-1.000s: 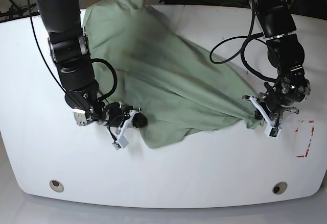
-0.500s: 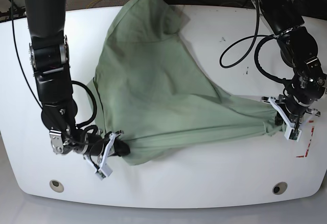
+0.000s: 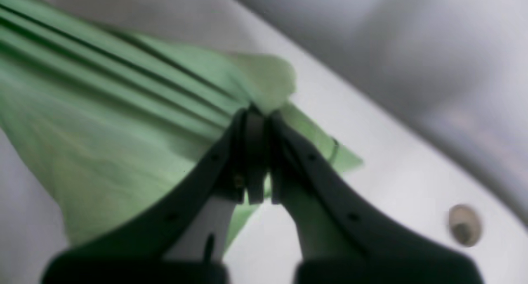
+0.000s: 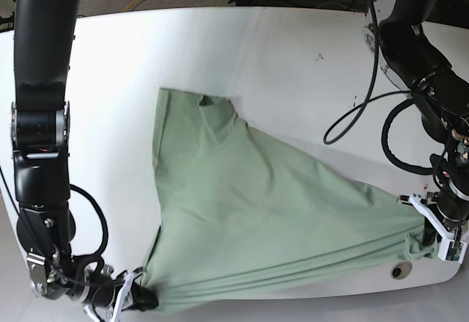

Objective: Fold the T-shirt properly
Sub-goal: 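Lift the shirt with both grippers and pull it toward the left gripper, then release the shirt with the right gripper and reach toward the shirt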

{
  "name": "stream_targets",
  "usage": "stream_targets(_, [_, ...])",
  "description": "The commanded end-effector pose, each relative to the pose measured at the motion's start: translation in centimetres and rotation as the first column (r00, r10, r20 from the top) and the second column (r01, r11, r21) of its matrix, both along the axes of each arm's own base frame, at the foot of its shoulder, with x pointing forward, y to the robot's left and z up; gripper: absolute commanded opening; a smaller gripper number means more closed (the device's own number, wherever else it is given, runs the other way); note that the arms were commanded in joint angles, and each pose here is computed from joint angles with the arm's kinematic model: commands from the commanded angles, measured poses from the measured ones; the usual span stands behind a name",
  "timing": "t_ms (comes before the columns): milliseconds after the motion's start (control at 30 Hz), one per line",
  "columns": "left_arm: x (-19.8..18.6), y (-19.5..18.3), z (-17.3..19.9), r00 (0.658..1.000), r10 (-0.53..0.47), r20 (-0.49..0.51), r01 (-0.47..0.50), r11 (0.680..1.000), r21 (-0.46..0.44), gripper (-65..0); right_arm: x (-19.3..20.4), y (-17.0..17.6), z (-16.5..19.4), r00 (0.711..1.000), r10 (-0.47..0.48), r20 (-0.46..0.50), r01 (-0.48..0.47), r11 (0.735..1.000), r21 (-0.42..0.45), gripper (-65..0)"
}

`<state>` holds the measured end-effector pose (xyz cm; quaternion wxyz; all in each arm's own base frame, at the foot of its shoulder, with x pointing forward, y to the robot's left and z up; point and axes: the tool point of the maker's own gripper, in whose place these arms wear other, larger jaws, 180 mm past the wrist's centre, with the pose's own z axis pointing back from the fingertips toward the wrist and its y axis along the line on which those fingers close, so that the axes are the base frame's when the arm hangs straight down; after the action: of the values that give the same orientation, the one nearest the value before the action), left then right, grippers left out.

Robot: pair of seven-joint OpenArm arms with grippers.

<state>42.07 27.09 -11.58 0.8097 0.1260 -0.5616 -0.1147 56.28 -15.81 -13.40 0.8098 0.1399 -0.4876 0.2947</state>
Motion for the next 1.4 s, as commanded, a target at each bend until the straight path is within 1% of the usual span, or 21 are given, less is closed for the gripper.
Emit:
stream_targets(0, [-0.3, 2.8, 4.0, 0.994, 0.084, 0.067, -0.088, 0.994, 0.064, -65.0, 0.9, -2.9, 5.8, 0.993, -0.066, 0.093, 0.068, 0.998, -0.018, -65.0])
stream_targets(67, [0.0, 3.3, 6.8, 0.988, 0.097, 0.121, -0.105, 0.992, 0.067, -65.0, 1.1, -3.1, 8.1, 0.990, -0.069, 0.125, 0.073, 0.997, -0.026, -65.0])
stream_targets(200, [0.0, 4.0, 10.1, 0.978, 0.115, 0.175, -0.129, 0.989, 0.075, -65.0, 0.9, -3.4, 7.5, 0.993, -0.074, 0.092, 0.079, 0.995, -0.053, -65.0])
stream_targets(333, [0.6, 2.7, 10.6, 0.982, 0.076, 0.173, -0.096, 0.989, 0.111, -65.0, 0.8, -3.6, 7.1, 0.994, -0.078, 0.073, 0.083, 0.994, -0.067, -65.0])
stream_targets(400, [0.7, 2.4, 10.4, 0.984, 0.069, 0.167, -0.089, 0.989, 0.117, -65.0, 0.7, -3.6, 7.1, 0.994, -0.077, 0.072, 0.082, 0.994, -0.066, -65.0])
stream_targets(467, [0.6, 2.4, 8.5, 0.990, 0.070, 0.124, -0.085, 0.989, 0.120, -65.0, 0.7, -3.3, 7.2, 0.995, -0.071, 0.073, 0.075, 0.996, -0.053, -65.0])
stream_targets(500, [0.5, 2.4, 8.0, 0.991, 0.070, 0.113, -0.084, 0.989, 0.122, -65.0, 0.7, -3.2, 7.4, 0.995, -0.069, 0.075, 0.072, 0.997, -0.038, -65.0])
stream_targets(567, [0.3, 2.4, 6.6, 0.994, 0.071, 0.081, -0.081, 0.989, 0.124, -65.0, 0.6, -3.1, 8.5, 0.993, -0.070, 0.092, 0.068, 0.997, 0.027, -65.0])
stream_targets(633, [0.1, 2.6, 5.8, 0.995, 0.075, 0.061, -0.082, 0.988, 0.129, -65.0, 0.4, -3.2, 6.8, 0.995, -0.073, 0.063, 0.070, 0.996, 0.052, -65.0])
stream_targets(667, [-0.2, 3.1, 5.3, 0.995, 0.086, 0.048, -0.092, 0.987, 0.135, -65.0, 0.2, -3.2, 5.5, 0.996, -0.075, 0.040, 0.073, 0.996, 0.061, -65.0])
stream_targets(833, [-1.6, 4.2, 2.4, 0.993, 0.117, -0.011, -0.114, 0.984, 0.139, -65.0, -0.8, -2.9, 0.1, 0.996, -0.070, -0.057, 0.074, 0.994, 0.075, -64.4])
stream_targets(867, [-1.9, 4.5, 1.7, 0.992, 0.124, -0.030, -0.119, 0.983, 0.143, -64.9, -1.1, -2.4, -1.5, 0.994, -0.062, -0.086, 0.069, 0.995, 0.078, -62.3])
stream_targets(900, [-2.4, 5.1, 1.2, 0.989, 0.139, -0.046, -0.130, 0.979, 0.157, -64.9, -1.5, -1.3, -3.0, 0.993, -0.046, -0.111, 0.055, 0.995, 0.086, -58.7])
stream_targets(933, [-2.9, 5.7, 0.8, 0.987, 0.151, -0.061, -0.139, 0.974, 0.177, -64.9, -1.9, -0.7, -4.6, 0.989, -0.034, -0.141, 0.047, 0.995, 0.091, -53.6])
stream_targets(1000, [-3.7, 6.5, -0.5, 0.981, 0.167, -0.097, -0.146, 0.970, 0.194, -64.9, -2.6, 0.2, -6.8, 0.983, -0.020, -0.180, 0.038, 0.995, 0.097, -45.8])
stream_targets(1033, [-4.3, 6.9, -1.4, 0.976, 0.178, -0.122, -0.152, 0.968, 0.199, -64.9, -3.3, 0.7, -8.5, 0.977, -0.011, -0.212, 0.033, 0.994, 0.101, -39.5])
stream_targets(1100, [-5.2, 7.5, -2.4, 0.971, 0.188, -0.150, -0.154, 0.964, 0.216, -64.9, -4.2, 2.2, -10.9, 0.967, 0.013, -0.253, 0.017, 0.993, 0.116, -31.9])
stream_targets(1167, [-6.5, 8.6, -3.7, 0.961, 0.198, -0.191, -0.147, 0.956, 0.253, -65.0, -5.4, 4.1, -13.3, 0.954, 0.044, -0.297, -0.003, 0.991, 0.135, -24.3])
stream_targets(1233, [-7.8, 9.7, -4.9, 0.949, 0.216, -0.228, -0.150, 0.950, 0.275, -65.0, -6.4, 5.7, -15.0, 0.942, 0.070, -0.327, -0.020, 0.988, 0.153, -19.7])
stream_targets(1267, [-8.4, 10.1, -5.3, 0.943, 0.230, -0.240, -0.162, 0.949, 0.272, -65.0, -7.0, 6.8, -16.0, 0.935, 0.087, -0.344, -0.032, 0.986, 0.164, -18.1])
stream_targets(1367, [-10.2, 11.1, -7.4, 0.920, 0.260, -0.294, -0.179, 0.945, 0.275, -65.0, -8.9, 9.7, -18.6, 0.914, 0.133, -0.384, -0.053, 0.976, 0.210, -15.5])
